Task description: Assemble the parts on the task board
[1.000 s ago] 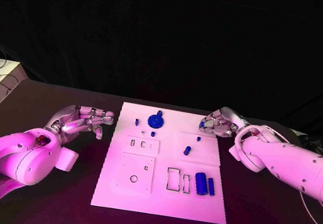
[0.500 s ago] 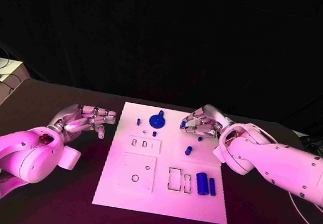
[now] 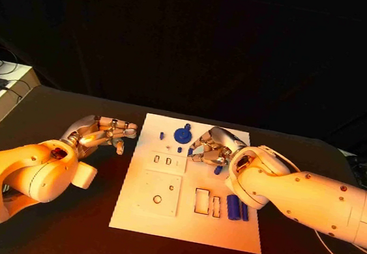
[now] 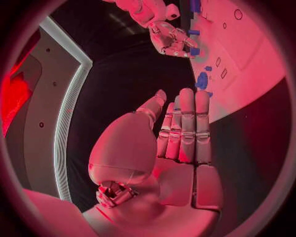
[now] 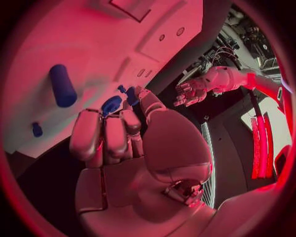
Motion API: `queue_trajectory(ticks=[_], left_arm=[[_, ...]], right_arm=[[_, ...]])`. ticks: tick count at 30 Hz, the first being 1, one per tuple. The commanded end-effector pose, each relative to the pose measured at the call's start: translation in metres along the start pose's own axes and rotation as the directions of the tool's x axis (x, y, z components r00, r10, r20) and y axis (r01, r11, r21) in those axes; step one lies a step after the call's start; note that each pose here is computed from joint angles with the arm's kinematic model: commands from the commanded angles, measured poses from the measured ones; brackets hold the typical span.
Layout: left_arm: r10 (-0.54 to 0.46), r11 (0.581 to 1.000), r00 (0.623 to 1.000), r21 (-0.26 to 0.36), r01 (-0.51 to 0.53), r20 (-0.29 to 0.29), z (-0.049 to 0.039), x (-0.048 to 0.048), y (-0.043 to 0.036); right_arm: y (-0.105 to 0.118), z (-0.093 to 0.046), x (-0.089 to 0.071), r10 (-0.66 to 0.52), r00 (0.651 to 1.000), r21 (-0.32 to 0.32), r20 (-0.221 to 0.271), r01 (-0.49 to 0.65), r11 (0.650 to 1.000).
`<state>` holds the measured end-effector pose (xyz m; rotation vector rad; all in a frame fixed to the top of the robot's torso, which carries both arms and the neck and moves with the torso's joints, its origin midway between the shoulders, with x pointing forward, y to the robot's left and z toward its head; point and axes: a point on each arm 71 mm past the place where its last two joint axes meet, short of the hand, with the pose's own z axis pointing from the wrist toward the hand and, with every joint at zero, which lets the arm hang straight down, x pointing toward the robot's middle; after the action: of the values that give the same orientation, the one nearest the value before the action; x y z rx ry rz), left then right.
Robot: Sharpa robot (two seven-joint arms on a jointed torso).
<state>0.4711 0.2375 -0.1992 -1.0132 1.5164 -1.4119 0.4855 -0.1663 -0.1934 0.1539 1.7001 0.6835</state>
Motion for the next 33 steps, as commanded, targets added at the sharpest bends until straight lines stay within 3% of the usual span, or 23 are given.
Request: queue_trajectory(ticks=[1,14,33], left_arm=[[-0.007,1.0,1.0,0.003,0.007,-0.02,0.0006,0.0036,-0.0007],[-0.009,1.0,1.0,0.003,0.009,-0.024,0.0012,0.0048,-0.0005],[-0.009,1.0,1.0,0.001,0.009,-0.024,0.0009,0.0041,0.0001]], right_arm=[[0.006,0.0,0.007,-0.07,0.997,0.016,0.02,0.07,0.997],[0.022,0.0,0.026,-0.116,0.993,-0.025,0.016,0.116,0.993],[0.021,0.001,0.027,-0.194,0.98,-0.033,0.036,0.195,0.98]])
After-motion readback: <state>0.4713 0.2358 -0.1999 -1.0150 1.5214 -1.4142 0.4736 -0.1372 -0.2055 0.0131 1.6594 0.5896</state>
